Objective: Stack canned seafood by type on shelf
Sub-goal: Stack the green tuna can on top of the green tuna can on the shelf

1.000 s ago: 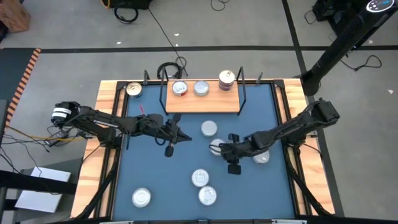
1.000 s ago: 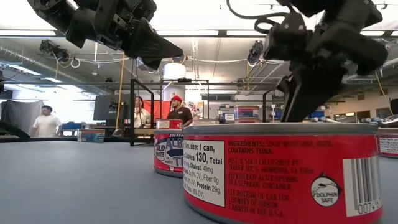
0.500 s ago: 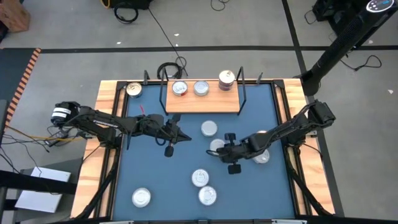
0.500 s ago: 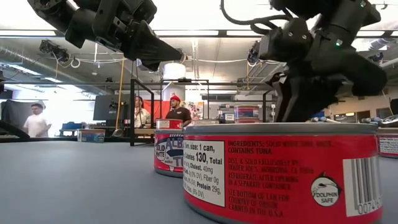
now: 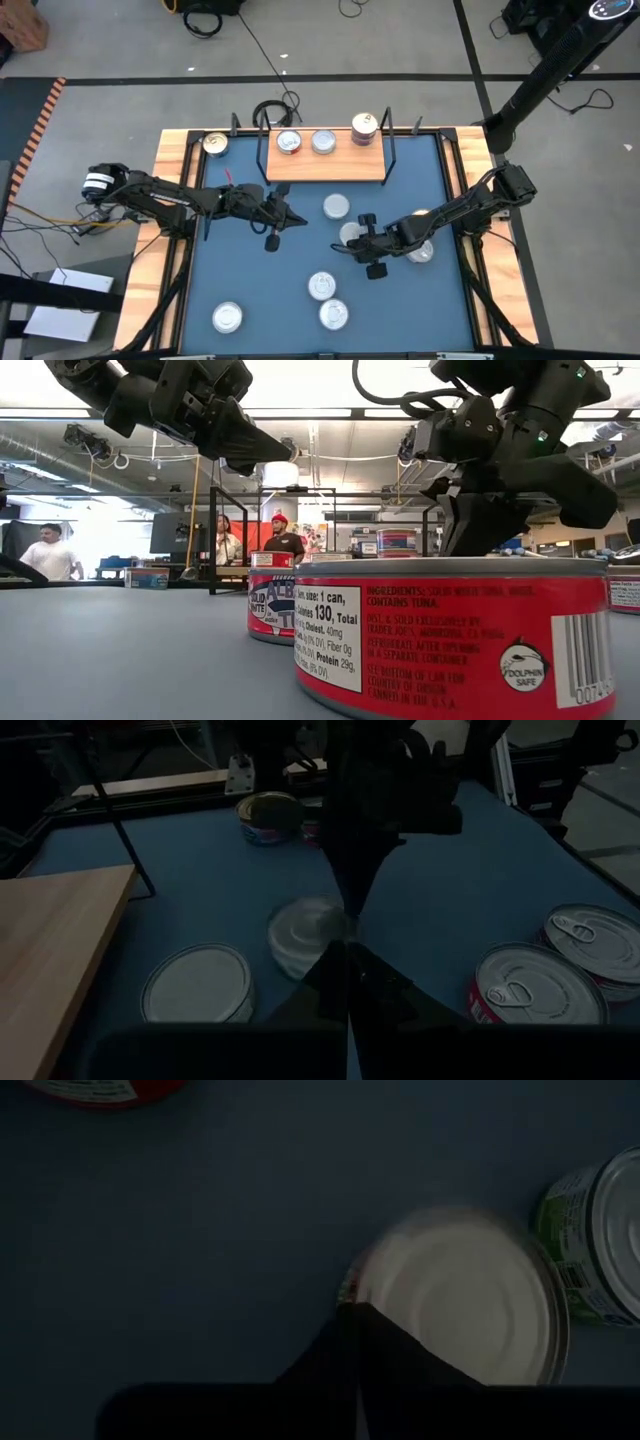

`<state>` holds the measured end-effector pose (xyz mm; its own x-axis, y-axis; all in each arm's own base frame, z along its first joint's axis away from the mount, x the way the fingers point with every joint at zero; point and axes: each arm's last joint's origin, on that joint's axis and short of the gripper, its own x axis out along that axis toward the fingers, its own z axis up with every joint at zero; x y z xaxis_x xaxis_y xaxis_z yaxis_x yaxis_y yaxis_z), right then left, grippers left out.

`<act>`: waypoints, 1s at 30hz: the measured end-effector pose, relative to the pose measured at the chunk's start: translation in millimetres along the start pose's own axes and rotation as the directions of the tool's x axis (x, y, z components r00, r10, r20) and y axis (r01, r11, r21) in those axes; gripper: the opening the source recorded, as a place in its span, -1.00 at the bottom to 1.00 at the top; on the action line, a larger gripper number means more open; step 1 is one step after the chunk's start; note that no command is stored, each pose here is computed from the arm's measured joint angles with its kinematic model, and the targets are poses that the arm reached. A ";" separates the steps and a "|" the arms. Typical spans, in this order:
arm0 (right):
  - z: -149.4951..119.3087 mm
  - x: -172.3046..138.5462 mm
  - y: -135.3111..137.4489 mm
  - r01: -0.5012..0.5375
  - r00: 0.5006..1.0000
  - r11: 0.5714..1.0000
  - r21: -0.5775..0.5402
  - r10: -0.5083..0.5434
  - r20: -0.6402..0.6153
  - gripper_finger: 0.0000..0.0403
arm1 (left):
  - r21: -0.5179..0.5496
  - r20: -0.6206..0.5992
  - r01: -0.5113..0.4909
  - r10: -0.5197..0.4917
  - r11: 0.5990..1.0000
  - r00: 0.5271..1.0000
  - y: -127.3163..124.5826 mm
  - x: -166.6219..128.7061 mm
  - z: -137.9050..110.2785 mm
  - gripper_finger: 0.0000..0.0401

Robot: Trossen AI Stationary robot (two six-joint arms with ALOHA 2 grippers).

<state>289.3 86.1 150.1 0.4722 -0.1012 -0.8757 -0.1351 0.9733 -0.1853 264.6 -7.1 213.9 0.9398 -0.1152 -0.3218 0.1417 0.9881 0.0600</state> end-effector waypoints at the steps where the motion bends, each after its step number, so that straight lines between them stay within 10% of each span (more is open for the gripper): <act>1: 0.0 0.1 0.0 0.001 1.000 1.000 -0.003 -0.001 0.000 -0.96 | 0.000 0.000 0.000 0.000 1.000 1.000 0.0 0.0 0.0 -0.97; 22: 43.2 -23.8 -28.1 -0.170 0.985 0.959 0.226 0.164 0.045 -0.99 | -0.004 0.009 -0.001 0.001 1.000 1.000 0.1 0.0 0.8 -0.97; 30: 26.0 -28.7 -16.1 -0.074 0.987 0.997 0.024 0.077 -0.138 -0.72 | -0.003 -0.002 0.000 0.000 1.000 1.000 0.0 0.0 -0.2 -0.97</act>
<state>300.6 78.6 189.7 0.3359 -0.0535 -0.9404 -0.1491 0.9828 -0.1092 264.5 -7.1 213.8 0.9391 -0.1152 -0.3236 0.1408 0.9884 0.0567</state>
